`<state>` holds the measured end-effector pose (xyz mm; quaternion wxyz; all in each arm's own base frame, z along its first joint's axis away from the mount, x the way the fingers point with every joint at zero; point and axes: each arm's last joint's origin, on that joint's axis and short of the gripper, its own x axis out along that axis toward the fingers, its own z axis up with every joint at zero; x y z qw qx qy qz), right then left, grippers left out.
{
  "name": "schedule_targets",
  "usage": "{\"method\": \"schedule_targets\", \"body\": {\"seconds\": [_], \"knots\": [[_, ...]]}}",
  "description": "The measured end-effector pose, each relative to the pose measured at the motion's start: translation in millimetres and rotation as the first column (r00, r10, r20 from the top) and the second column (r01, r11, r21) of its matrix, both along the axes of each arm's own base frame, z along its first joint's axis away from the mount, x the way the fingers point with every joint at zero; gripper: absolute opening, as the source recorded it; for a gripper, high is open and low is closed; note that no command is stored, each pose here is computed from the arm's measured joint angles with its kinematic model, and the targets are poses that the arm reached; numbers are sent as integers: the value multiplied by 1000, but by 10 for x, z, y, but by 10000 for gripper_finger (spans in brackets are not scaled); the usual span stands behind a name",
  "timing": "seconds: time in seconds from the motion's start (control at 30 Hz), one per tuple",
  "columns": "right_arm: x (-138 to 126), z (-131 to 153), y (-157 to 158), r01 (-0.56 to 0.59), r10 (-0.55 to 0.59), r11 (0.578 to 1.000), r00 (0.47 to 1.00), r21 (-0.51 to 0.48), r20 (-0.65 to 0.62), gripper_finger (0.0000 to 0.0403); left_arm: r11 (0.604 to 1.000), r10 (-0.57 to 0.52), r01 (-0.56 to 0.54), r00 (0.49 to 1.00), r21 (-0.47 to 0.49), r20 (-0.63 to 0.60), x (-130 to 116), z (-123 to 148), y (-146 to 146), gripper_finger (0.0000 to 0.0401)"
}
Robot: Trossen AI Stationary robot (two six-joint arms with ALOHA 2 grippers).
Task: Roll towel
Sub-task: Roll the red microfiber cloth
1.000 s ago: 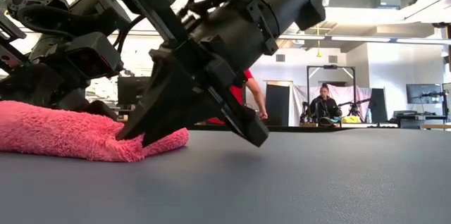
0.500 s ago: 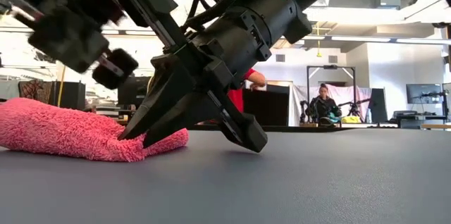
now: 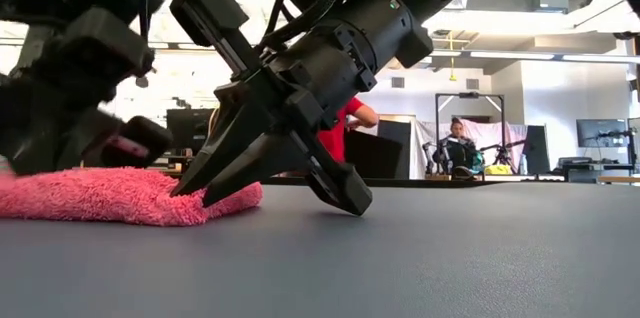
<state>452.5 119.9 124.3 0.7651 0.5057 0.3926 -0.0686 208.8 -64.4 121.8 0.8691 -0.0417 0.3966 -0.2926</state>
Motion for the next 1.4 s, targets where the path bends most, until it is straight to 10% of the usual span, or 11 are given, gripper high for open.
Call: {"method": "schedule_targets", "body": {"seconds": [0.7, 0.9, 1.0, 1.2, 1.4], "knots": [[-116, 451, -74, -26, 27, 999, 1000, -19, 15, 131, 1000, 17, -20, 994, -18, -112, 8, -159, 20, 0], [-229, 712, 79, -152, 178, 964, 978, -216, 105, 136, 997, 21, -30, 991, -65, -136, 14, -156, 56, 0], [-277, 736, 290, -241, 352, 837, 924, -490, 147, 137, 995, 21, -34, 989, -89, -145, 19, -153, 75, 0], [-367, 487, 718, -331, 631, 325, 774, -886, -57, 139, 991, 14, -35, 987, -128, -162, 20, -149, 94, 0], [-311, 339, 713, -336, 617, 254, 778, -907, -115, 140, 989, 9, -33, 986, -142, -167, 19, -146, 90, 0]]}}
